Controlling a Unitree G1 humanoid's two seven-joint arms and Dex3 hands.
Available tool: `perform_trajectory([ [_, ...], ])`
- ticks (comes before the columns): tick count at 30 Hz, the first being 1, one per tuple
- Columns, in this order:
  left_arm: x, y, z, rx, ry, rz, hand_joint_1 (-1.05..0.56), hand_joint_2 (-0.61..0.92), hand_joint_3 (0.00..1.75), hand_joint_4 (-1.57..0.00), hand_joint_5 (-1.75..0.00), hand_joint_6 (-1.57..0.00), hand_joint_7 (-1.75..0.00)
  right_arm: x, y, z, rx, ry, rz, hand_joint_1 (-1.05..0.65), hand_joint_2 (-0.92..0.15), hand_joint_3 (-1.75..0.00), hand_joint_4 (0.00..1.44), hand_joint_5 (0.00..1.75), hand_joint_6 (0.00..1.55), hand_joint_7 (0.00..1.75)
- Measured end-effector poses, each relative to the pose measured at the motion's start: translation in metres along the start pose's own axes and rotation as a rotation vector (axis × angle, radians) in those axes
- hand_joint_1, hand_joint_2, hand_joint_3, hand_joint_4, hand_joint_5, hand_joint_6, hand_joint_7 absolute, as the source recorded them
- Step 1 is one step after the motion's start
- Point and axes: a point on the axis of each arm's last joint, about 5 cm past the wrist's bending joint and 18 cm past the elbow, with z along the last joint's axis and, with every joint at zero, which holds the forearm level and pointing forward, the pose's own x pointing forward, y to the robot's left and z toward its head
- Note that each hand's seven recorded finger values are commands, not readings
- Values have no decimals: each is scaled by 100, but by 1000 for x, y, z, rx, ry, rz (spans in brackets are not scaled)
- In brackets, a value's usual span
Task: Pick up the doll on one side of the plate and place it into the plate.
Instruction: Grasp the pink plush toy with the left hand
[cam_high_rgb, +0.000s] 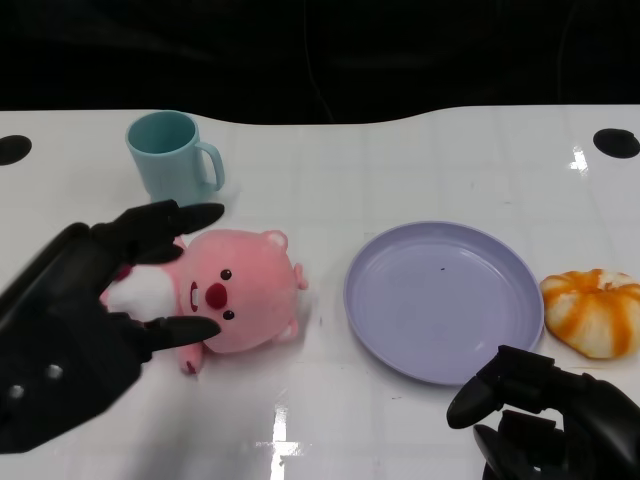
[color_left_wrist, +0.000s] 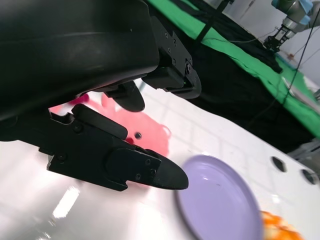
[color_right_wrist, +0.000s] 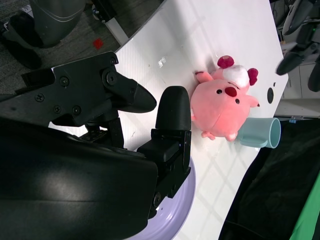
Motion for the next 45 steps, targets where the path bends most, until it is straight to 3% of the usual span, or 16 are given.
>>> perform_trajectory([
  [5,8,5,4,231,27,-12,-68,92,2,0,-46,-23,0,0,0,0,0,-1,1,-15,-78,-83,52,173,48,142],
  [15,30,4,6,561,107,-77,-68,90,0,0,-30,-17,0,0,1,0,0,-2,2,-15,-79,-82,53,173,49,142],
  [23,56,-1,-8,662,171,-150,-72,90,0,-1,-24,-13,-1,-1,1,0,0,-1,0,-15,-78,-83,53,172,49,142],
  [33,88,-21,-40,715,270,-264,-71,89,0,0,-23,-18,-2,-2,2,1,-1,-6,1,-16,-78,-84,53,172,49,141],
  [45,113,-43,-61,723,332,-350,-69,88,0,-8,-18,-23,-1,-5,3,3,2,-6,1,-16,-78,-83,52,173,49,141],
])
